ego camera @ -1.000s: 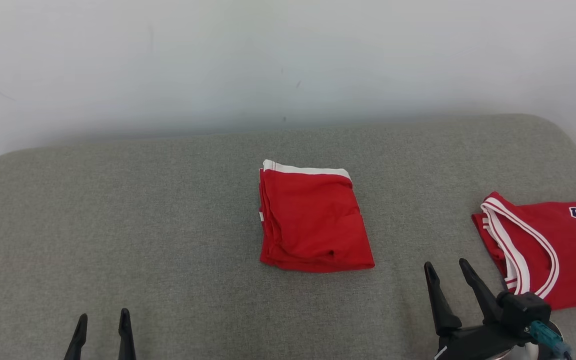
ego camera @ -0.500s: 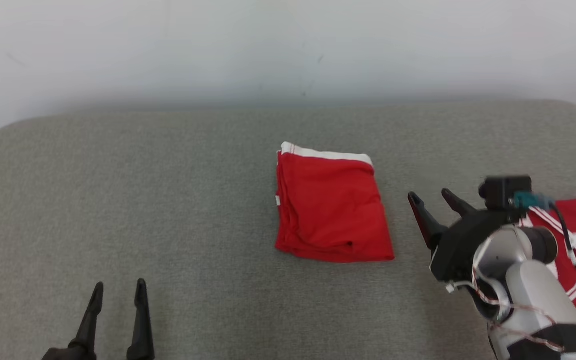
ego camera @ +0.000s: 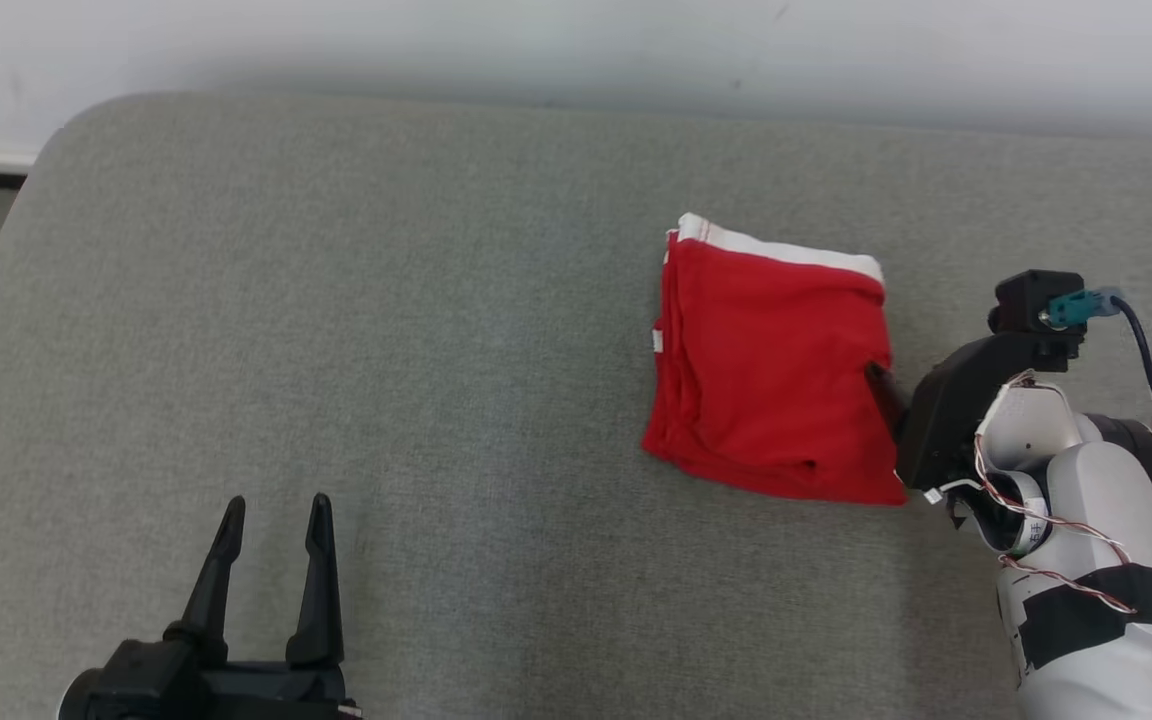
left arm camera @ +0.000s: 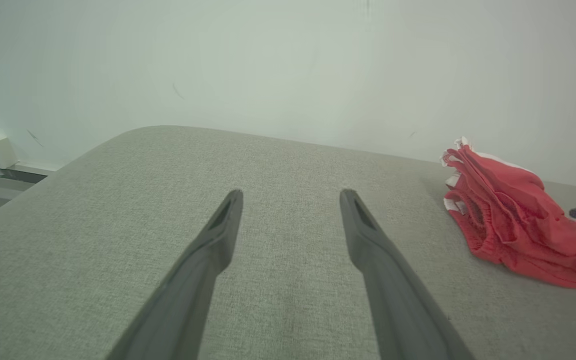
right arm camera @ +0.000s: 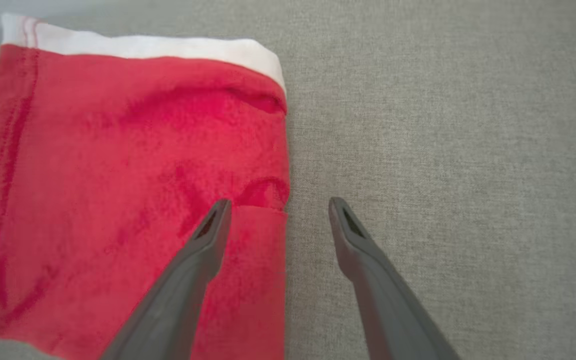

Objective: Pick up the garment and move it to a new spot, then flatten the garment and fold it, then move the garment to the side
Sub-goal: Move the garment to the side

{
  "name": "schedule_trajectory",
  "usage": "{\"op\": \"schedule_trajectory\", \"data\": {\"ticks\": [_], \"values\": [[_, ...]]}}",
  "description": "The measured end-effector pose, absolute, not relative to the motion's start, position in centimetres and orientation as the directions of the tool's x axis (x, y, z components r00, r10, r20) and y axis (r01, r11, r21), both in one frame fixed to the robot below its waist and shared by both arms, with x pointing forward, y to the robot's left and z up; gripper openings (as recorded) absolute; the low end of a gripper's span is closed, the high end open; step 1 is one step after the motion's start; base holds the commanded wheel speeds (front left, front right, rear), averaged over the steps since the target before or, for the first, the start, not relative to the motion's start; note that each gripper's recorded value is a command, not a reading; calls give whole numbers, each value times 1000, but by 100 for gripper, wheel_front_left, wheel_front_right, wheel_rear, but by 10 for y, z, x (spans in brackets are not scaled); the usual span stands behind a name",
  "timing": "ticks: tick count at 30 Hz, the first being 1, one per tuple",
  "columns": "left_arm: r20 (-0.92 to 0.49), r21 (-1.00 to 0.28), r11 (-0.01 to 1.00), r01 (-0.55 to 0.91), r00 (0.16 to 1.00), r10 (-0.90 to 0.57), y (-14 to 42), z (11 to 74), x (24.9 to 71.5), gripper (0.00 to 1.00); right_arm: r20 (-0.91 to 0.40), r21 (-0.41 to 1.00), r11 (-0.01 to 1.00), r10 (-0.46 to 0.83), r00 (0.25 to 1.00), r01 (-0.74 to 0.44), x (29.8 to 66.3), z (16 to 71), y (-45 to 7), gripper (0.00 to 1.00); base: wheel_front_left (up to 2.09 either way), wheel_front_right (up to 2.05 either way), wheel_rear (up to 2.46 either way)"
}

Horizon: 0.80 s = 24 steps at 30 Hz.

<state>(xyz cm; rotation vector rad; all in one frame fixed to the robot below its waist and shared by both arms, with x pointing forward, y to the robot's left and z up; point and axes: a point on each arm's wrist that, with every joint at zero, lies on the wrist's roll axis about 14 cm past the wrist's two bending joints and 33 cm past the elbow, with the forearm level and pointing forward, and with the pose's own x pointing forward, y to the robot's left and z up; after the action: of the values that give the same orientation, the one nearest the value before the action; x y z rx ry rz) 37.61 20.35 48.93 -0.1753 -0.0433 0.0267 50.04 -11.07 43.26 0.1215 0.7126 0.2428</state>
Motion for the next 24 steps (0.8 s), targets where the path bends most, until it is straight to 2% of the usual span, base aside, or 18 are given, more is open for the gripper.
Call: {"op": "schedule_trajectory", "data": {"ticks": [6,16,17,18,19,24], "values": [[6,-170,983,-65,998,67,216,478,376,100,-697,202,961,277,662,-190,502,401,-95,100,0,0,0],[-4,-169,983,-65,998,65,215,474,382,100,-761,232,948,316,566,-217,493,385,-84,100,0,0,0],[-2,-170,984,-61,998,61,214,475,383,100,-761,228,948,315,567,-221,492,386,-84,46,0,0,0],[-1,-172,984,-55,998,56,212,475,384,100,-760,223,949,314,569,-224,491,387,-84,5,0,0,0],[1,-174,984,-49,999,50,210,475,384,100,-763,218,949,312,566,-229,490,388,-84,0,0,0,0],[15,-181,983,-31,999,34,205,479,387,100,-767,154,951,285,574,-267,483,397,-90,0,0,0,0]]}}
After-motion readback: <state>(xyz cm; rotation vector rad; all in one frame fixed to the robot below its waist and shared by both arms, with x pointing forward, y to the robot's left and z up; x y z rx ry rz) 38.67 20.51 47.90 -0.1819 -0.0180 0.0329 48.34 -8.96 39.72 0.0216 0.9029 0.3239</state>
